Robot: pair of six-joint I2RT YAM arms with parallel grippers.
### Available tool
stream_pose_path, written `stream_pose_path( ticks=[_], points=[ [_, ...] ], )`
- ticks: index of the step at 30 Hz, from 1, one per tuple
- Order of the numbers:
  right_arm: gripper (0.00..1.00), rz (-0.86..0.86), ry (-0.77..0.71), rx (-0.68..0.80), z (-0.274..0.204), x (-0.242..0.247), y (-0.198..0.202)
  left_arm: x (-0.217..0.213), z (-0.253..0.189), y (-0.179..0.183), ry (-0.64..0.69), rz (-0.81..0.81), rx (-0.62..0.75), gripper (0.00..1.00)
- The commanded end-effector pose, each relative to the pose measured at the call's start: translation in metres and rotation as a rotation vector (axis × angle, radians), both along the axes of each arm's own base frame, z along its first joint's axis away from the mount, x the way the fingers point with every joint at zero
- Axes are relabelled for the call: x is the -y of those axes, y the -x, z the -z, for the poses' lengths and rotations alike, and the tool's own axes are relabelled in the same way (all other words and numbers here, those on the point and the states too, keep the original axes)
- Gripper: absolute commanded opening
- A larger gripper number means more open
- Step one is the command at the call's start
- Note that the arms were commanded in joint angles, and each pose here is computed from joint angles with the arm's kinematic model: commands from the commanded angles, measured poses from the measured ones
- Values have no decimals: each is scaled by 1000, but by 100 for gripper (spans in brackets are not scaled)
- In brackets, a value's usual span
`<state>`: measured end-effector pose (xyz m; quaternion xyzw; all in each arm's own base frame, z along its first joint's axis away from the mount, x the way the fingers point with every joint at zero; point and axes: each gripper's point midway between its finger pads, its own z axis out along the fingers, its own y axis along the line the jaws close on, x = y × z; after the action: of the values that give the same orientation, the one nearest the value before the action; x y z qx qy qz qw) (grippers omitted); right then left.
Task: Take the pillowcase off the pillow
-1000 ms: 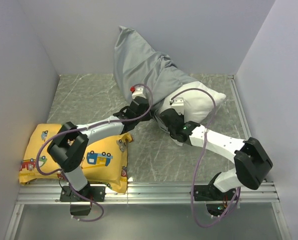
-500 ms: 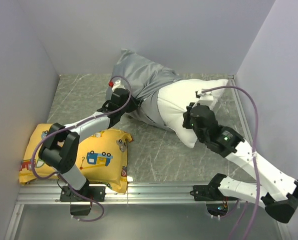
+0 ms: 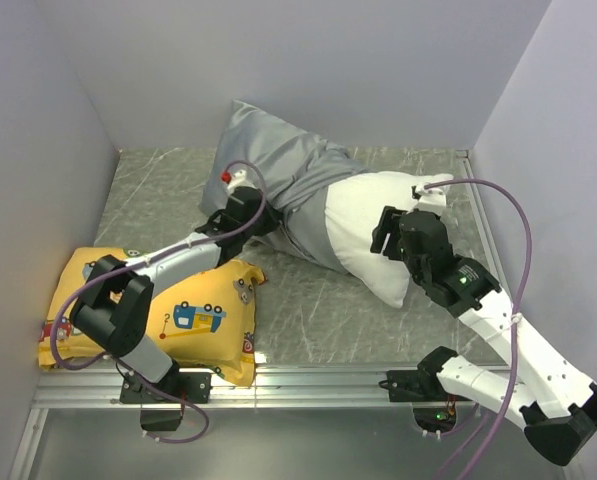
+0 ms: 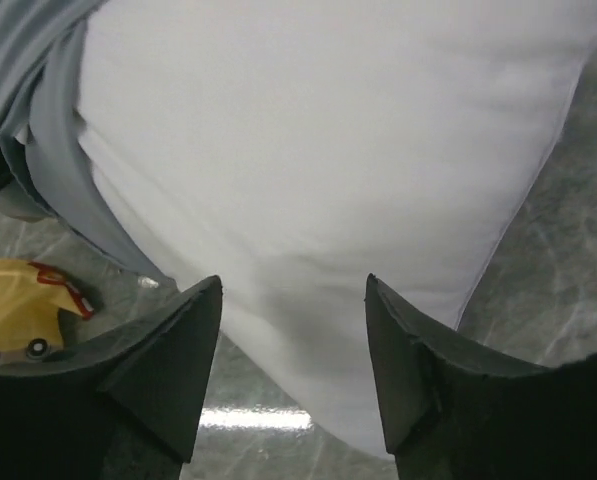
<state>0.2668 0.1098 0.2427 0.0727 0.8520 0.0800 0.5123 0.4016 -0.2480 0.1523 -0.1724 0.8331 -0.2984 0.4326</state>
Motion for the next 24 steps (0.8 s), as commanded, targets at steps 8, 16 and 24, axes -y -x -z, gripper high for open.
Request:
stream_pose_path(
  ticks=[8, 16, 24],
  points=[
    [88, -61, 49, 37, -4, -34, -27, 37, -32, 38, -50, 67, 80, 1],
    [93, -49, 69, -97, 67, -67, -74, 76, -49, 51, -71, 178, 98, 1],
    [0, -28, -70, -133, 94, -49, -75, 40, -83, 48, -178, 71, 158, 73]
  ],
)
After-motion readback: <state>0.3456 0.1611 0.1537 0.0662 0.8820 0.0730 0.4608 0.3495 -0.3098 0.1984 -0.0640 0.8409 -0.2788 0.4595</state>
